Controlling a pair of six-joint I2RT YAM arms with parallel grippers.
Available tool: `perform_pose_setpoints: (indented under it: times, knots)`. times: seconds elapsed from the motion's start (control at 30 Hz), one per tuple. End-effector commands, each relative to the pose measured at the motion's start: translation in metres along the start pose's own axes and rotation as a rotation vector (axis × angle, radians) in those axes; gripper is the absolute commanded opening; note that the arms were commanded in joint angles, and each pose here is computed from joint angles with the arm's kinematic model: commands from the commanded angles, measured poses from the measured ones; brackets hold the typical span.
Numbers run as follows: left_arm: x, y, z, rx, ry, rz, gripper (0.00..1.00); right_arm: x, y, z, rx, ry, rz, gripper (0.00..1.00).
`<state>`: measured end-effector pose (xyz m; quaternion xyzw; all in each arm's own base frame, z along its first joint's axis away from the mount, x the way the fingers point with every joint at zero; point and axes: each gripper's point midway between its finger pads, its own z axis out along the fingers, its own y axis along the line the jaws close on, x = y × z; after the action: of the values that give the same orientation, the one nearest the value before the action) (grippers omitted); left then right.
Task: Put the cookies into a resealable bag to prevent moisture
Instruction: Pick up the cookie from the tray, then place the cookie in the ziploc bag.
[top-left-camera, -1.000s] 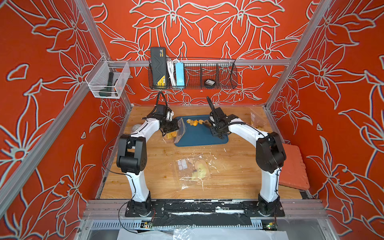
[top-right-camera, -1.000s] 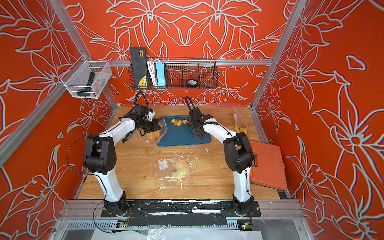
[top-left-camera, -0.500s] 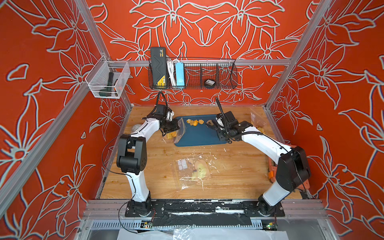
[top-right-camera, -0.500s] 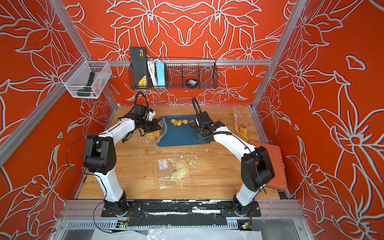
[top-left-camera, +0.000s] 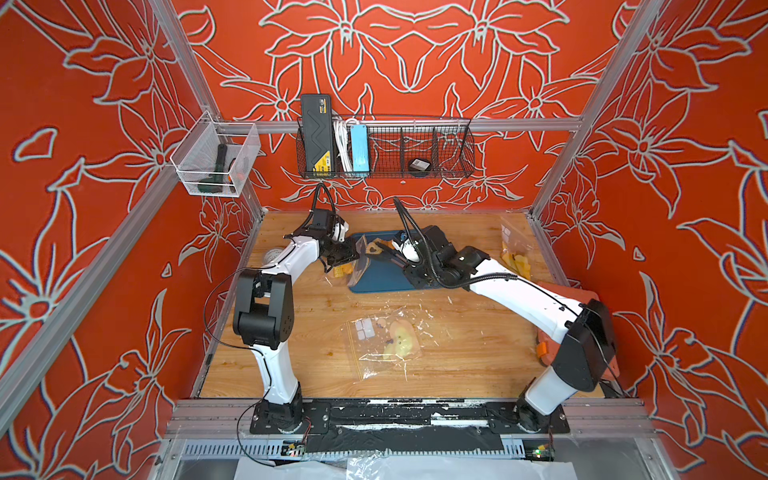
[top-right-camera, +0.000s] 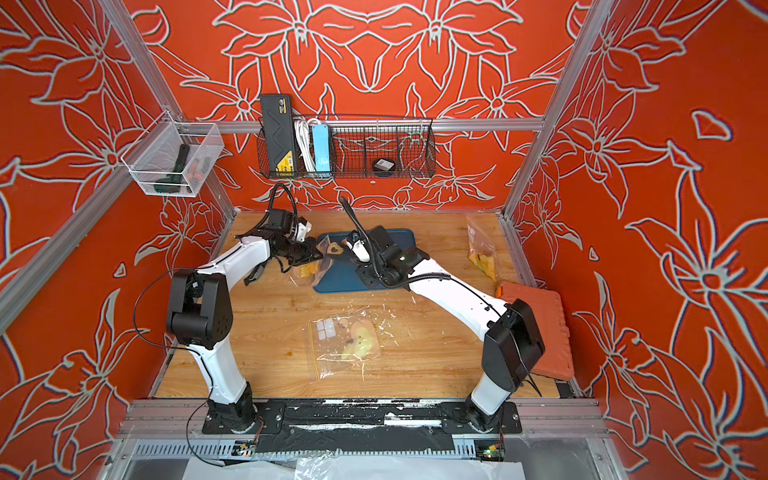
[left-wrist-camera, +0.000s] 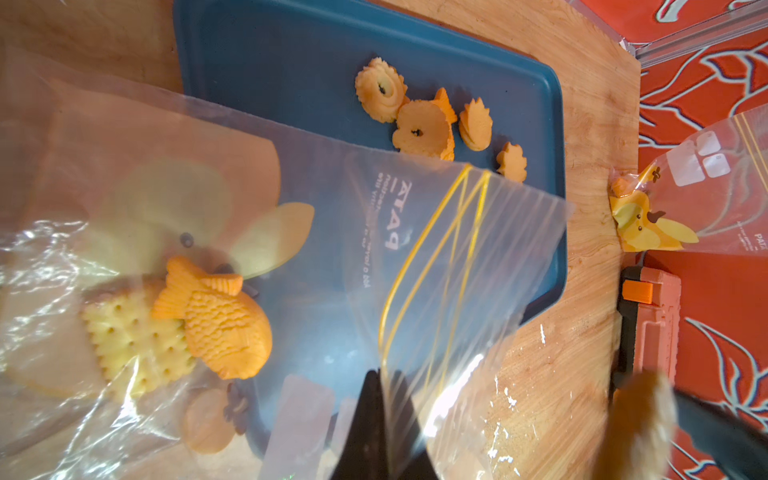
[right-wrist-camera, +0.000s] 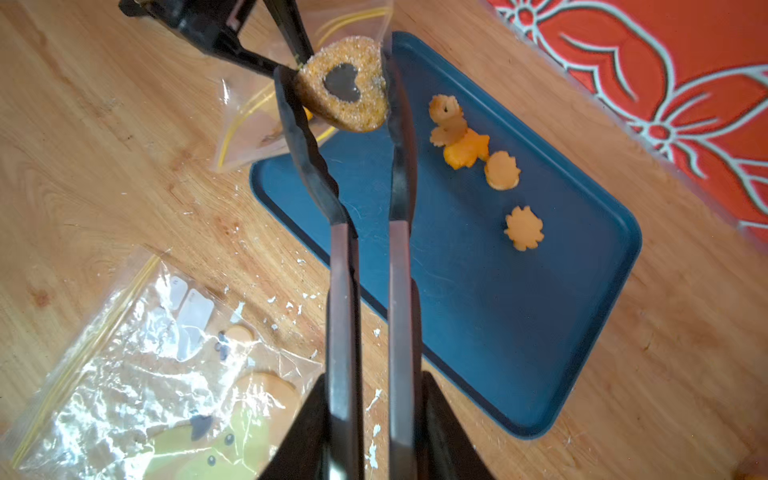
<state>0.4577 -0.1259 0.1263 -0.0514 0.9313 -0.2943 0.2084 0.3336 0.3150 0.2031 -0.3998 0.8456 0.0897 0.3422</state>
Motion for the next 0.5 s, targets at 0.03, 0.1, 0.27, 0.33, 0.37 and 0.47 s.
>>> perform_pose_setpoints:
  times: [0.03, 0.1, 0.27, 0.33, 0.37, 0.47]
  knots:
    - [-0.002, -0.003, 0.001, 0.022, 0.005, 0.013, 0.0, -0.006, 0.002, 0.007, 0.027, 0.042, -0.113, 0.33]
    - [-0.003, -0.003, 0.0, 0.022, 0.004, 0.014, 0.0, -0.005, 0.003, 0.012, 0.04, 0.067, -0.138, 0.33]
    - [-0.002, -0.004, 0.0, 0.026, 0.006, 0.012, 0.0, 0.006, -0.001, 0.026, 0.115, 0.154, -0.213, 0.32]
    - [-0.002, -0.004, 0.0, 0.028, 0.006, 0.013, 0.0, 0.009, -0.005, 0.029, 0.161, 0.185, -0.242, 0.31]
    - [-0.002, -0.004, 0.0, 0.028, 0.005, 0.014, 0.0, 0.011, -0.006, 0.031, 0.177, 0.195, -0.257, 0.31]
    - [-0.002, -0.005, 0.0, 0.031, 0.006, 0.014, 0.0, 0.011, -0.003, 0.033, 0.209, 0.209, -0.294, 0.31]
